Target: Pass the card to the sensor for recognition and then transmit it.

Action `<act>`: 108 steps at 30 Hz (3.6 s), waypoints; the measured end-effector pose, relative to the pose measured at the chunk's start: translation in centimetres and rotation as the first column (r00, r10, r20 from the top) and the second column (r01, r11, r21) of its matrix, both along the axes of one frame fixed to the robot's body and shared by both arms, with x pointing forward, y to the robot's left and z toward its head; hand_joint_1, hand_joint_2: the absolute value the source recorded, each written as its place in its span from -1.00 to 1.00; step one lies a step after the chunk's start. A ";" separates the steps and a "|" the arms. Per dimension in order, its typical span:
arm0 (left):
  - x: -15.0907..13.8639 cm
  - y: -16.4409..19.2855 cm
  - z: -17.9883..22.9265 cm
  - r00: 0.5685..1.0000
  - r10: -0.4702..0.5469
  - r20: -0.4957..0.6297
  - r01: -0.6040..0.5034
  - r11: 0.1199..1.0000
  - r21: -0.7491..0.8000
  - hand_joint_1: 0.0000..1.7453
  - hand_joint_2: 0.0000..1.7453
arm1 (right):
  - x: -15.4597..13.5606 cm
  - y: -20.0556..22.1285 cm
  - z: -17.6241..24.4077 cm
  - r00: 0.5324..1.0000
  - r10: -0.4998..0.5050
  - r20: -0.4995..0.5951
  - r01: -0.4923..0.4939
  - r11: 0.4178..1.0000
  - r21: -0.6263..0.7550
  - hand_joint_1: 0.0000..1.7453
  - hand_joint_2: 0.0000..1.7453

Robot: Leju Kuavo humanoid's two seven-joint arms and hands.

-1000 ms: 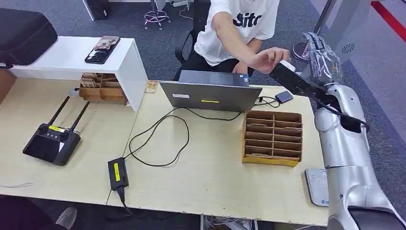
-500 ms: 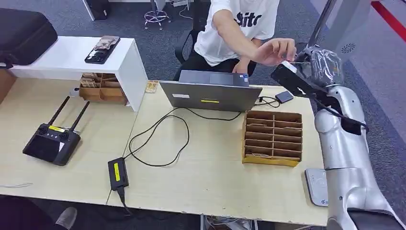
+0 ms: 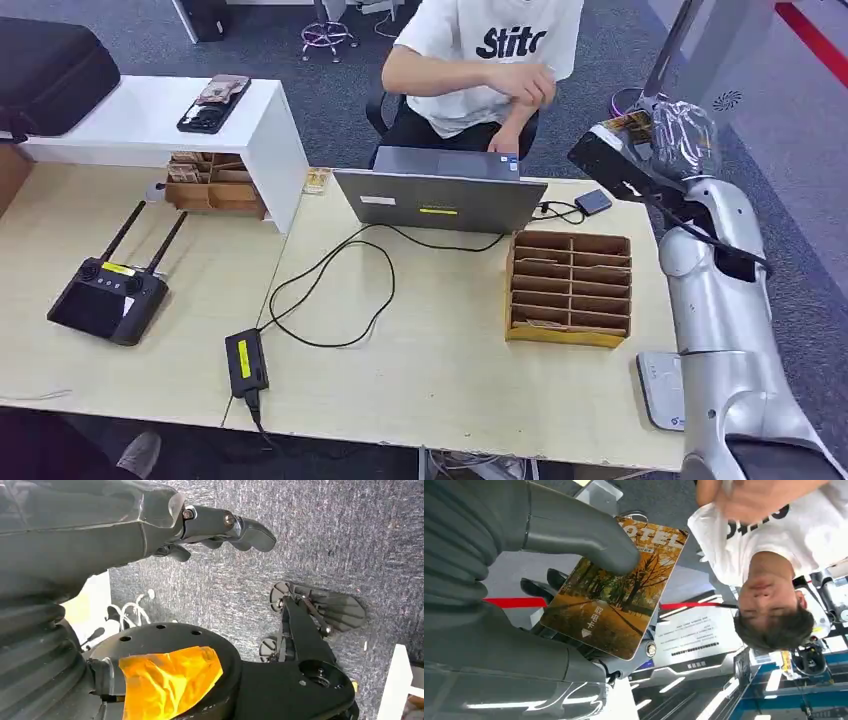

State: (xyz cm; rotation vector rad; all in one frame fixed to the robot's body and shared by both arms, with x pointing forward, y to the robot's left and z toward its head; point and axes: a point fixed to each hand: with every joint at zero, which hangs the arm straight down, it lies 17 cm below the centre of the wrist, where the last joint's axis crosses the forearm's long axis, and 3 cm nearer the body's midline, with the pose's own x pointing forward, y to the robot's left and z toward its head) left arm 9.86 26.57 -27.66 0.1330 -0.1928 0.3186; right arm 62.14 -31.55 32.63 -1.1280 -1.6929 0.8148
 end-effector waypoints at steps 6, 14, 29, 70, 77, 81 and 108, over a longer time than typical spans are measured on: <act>0.0 0.0 0.0 1.000 0.000 0.000 0.000 1.000 0.000 -1.00 1.00 | 0.0 0.0 0.0 1.000 0.000 0.000 0.000 1.000 0.001 1.00 1.00; 0.0 0.0 0.0 1.000 0.001 0.000 -0.001 1.000 0.001 -1.00 1.00 | -0.3 -1.2 0.4 1.000 -0.018 0.015 0.018 1.000 0.013 1.00 1.00; -0.1 0.1 0.0 1.000 0.004 -0.003 -0.004 1.000 0.004 -1.00 1.00 | -2.6 -10.4 -1.2 0.990 -0.142 0.022 0.139 0.983 0.122 1.00 1.00; -0.4 0.0 0.0 0.997 0.082 -0.004 -0.082 0.997 0.018 -1.00 1.00 | -18.7 -14.6 -15.6 0.983 -0.184 -0.003 0.167 0.889 0.426 1.00 1.00; -0.4 -0.2 0.0 0.996 0.086 -0.005 -0.086 0.996 0.015 -1.00 1.00 | -20.0 -14.8 -16.6 0.980 -0.200 -0.019 0.188 0.878 0.441 1.00 1.00; -0.4 -0.2 0.0 0.996 0.086 -0.005 -0.086 0.996 0.015 -1.00 1.00 | -20.2 -14.8 -16.9 0.979 -0.205 -0.023 0.194 0.873 0.447 1.00 1.00; -0.4 -0.3 0.0 0.996 0.085 -0.004 -0.085 0.996 0.013 -1.00 1.00 | -22.8 -18.2 -25.7 0.932 -0.287 -0.219 0.361 0.773 0.522 1.00 1.00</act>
